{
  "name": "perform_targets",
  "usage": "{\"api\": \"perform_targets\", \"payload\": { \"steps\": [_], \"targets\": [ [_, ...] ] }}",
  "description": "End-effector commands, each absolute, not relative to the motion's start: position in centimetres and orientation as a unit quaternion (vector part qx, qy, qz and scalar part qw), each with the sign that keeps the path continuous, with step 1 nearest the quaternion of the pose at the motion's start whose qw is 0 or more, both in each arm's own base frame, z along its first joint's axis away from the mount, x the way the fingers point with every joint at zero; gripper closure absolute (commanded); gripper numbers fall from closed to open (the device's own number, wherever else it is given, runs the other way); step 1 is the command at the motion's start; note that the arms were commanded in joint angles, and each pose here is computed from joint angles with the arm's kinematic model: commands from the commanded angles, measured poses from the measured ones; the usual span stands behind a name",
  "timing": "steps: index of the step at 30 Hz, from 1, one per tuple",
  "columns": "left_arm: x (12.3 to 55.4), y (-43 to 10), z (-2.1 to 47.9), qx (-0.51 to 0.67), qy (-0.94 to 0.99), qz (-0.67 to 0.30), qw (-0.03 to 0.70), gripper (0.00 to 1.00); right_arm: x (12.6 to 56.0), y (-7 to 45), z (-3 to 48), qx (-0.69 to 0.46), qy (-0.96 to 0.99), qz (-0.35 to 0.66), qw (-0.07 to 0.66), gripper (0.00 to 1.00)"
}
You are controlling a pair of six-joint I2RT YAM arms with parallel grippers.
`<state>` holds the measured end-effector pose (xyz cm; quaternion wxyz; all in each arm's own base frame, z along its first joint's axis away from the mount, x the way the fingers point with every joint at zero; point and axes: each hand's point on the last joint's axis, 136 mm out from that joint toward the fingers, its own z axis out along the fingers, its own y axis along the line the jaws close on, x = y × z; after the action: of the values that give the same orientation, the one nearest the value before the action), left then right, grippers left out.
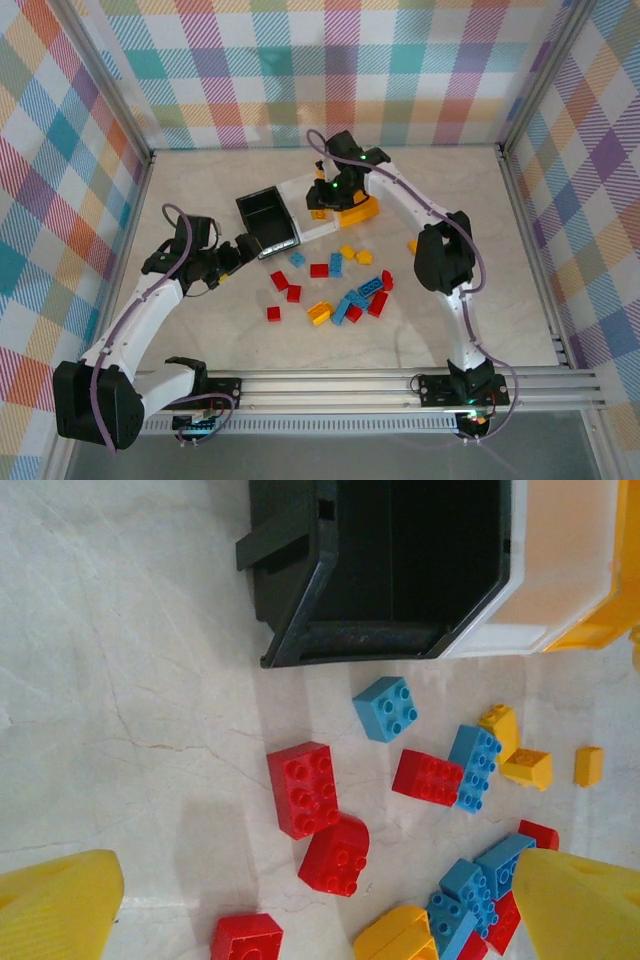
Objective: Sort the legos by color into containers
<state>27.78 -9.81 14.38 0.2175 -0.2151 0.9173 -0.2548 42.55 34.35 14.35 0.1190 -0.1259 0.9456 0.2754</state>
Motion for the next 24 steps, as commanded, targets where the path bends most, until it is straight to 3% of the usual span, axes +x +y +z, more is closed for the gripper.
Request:
{"api": "perform_targets", "payload": {
  "steps": [1, 14, 24],
  "targets": [
    [27.2, -9.8, 14.6, -0.206, 0.922, -0.248, 0.216, 0.0, 42.9, 34.9, 13.0, -0.133, 0.95, 0.261, 0.111, 0.65],
    [25.6, -9.1, 14.8, -0.215, 0.927, -0.233, 0.203, 0.0, 45.4, 37.1, 8.7, -0.122, 0.952, 0.261, 0.102, 0.64],
    [25.4, -8.9, 15.1, -0.22, 0.925, -0.231, 0.205, 0.0, 45.7, 37.4, 9.3, -0.127, 0.95, 0.266, 0.107, 0.44]
  ]
}}
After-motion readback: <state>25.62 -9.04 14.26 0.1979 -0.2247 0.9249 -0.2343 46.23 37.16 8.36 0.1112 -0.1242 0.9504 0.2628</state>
